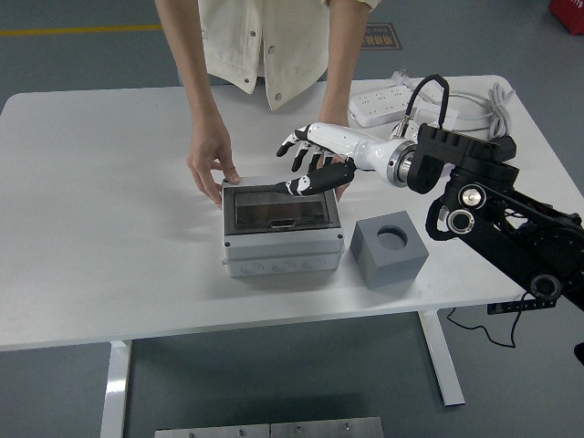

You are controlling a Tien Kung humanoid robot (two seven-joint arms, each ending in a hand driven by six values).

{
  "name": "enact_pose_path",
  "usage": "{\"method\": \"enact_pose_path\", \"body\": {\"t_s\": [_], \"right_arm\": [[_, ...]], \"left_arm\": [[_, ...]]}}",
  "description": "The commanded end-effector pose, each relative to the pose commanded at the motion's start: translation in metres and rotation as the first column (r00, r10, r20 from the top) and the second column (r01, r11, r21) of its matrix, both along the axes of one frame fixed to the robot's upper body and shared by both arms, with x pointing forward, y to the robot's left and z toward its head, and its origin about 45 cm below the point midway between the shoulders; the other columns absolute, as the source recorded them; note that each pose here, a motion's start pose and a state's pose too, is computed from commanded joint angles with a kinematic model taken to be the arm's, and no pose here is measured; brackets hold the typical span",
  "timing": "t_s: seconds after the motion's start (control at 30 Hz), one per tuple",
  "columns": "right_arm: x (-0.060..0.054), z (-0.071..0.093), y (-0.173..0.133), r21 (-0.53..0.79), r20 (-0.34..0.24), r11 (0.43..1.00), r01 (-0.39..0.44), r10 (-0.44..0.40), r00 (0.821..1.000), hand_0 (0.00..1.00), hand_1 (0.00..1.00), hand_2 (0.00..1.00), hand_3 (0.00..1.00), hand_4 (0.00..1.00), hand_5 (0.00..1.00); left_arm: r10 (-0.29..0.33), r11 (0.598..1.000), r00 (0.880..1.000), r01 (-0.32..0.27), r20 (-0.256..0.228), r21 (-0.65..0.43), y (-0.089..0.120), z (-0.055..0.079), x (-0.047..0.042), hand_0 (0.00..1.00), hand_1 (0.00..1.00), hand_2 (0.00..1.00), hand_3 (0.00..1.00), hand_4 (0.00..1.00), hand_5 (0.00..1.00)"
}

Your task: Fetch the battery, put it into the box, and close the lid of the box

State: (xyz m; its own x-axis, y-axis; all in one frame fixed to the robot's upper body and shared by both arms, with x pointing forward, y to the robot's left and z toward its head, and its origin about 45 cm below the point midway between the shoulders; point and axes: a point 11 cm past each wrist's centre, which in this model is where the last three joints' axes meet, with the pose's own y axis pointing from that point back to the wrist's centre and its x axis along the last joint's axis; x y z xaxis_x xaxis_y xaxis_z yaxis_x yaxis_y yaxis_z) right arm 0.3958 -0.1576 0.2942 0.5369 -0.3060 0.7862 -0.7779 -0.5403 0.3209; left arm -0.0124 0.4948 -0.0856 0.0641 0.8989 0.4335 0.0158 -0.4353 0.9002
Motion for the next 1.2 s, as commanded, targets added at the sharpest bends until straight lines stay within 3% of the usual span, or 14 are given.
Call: {"method": "enact_pose_path", "body": {"t_s": [0.2,0.33,0.4,0.43,0.6,0.63,0.77,0.8,0.9,1.2], "right_arm": [[0.004,0.011,-0.030,0.192,0.053,0.979,0.074,-0.085,0.995,0.410,0.506,0.638,0.783,0.849,0.553],[0.003,0.004,-0.045,0.321,0.059,0.941,0.106,-0.132,0.990,0.409,0.504,0.635,0.768,0.851,0.556],[0.001,-0.002,-0.051,0.398,0.062,0.909,0.122,-0.159,0.985,0.409,0.504,0.635,0.768,0.851,0.556],[0.000,-0.003,-0.053,0.432,0.067,0.893,0.126,-0.171,0.983,0.418,0.495,0.606,0.707,0.851,0.562],[-0.008,-0.018,-0.067,0.614,0.074,0.772,0.164,-0.263,0.962,0.418,0.495,0.606,0.707,0.851,0.562],[-0.009,-0.020,-0.071,0.643,0.075,0.746,0.171,-0.284,0.956,0.428,0.472,0.578,0.668,0.833,0.552],[-0.015,-0.026,-0.087,0.743,0.082,0.641,0.195,-0.376,0.923,0.428,0.472,0.578,0.668,0.833,0.552],[-0.016,-0.028,-0.092,0.758,0.080,0.620,0.202,-0.397,0.914,0.419,0.443,0.522,0.634,0.792,0.524],[-0.021,-0.034,-0.106,0.797,0.064,0.562,0.222,-0.443,0.894,0.419,0.443,0.522,0.634,0.792,0.524],[-0.043,-0.066,-0.136,0.815,-0.053,0.482,0.323,-0.492,0.869,0.418,0.442,0.513,0.634,0.805,0.546]], "left_arm": [[0.004,1.000,1.000,-0.004,-0.009,0.001,0.000,0.000,-0.0040,0.597,0.744,0.573,0.527,0.146,0.002],[0.006,1.000,1.000,-0.006,-0.009,0.003,0.000,0.000,-0.0051,0.596,0.744,0.573,0.527,0.144,0.002],[0.007,1.000,1.000,-0.007,-0.009,0.002,0.000,0.000,-0.0054,0.596,0.744,0.573,0.527,0.144,0.002],[0.008,1.000,1.000,-0.008,-0.009,0.002,0.000,0.000,-0.0055,0.596,0.743,0.572,0.527,0.143,0.002],[0.009,1.000,1.000,-0.009,-0.008,-0.002,-0.002,-0.001,-0.0062,0.596,0.743,0.572,0.527,0.143,0.002],[0.009,1.000,1.000,-0.009,-0.008,-0.002,-0.002,-0.001,-0.0062,0.596,0.743,0.573,0.526,0.144,0.002],[0.008,1.000,1.000,-0.008,-0.005,-0.003,-0.003,-0.001,-0.0054,0.596,0.743,0.573,0.526,0.144,0.002],[0.008,1.000,1.000,-0.008,-0.004,-0.004,-0.003,-0.002,-0.0050,0.596,0.743,0.572,0.527,0.143,0.002],[0.007,1.000,1.000,-0.007,0.000,-0.005,-0.004,-0.002,-0.0038,0.596,0.743,0.572,0.527,0.143,0.002],[0.008,1.000,1.000,-0.008,-0.001,-0.006,-0.004,-0.002,-0.0049,0.596,0.744,0.572,0.526,0.143,0.002]]}}
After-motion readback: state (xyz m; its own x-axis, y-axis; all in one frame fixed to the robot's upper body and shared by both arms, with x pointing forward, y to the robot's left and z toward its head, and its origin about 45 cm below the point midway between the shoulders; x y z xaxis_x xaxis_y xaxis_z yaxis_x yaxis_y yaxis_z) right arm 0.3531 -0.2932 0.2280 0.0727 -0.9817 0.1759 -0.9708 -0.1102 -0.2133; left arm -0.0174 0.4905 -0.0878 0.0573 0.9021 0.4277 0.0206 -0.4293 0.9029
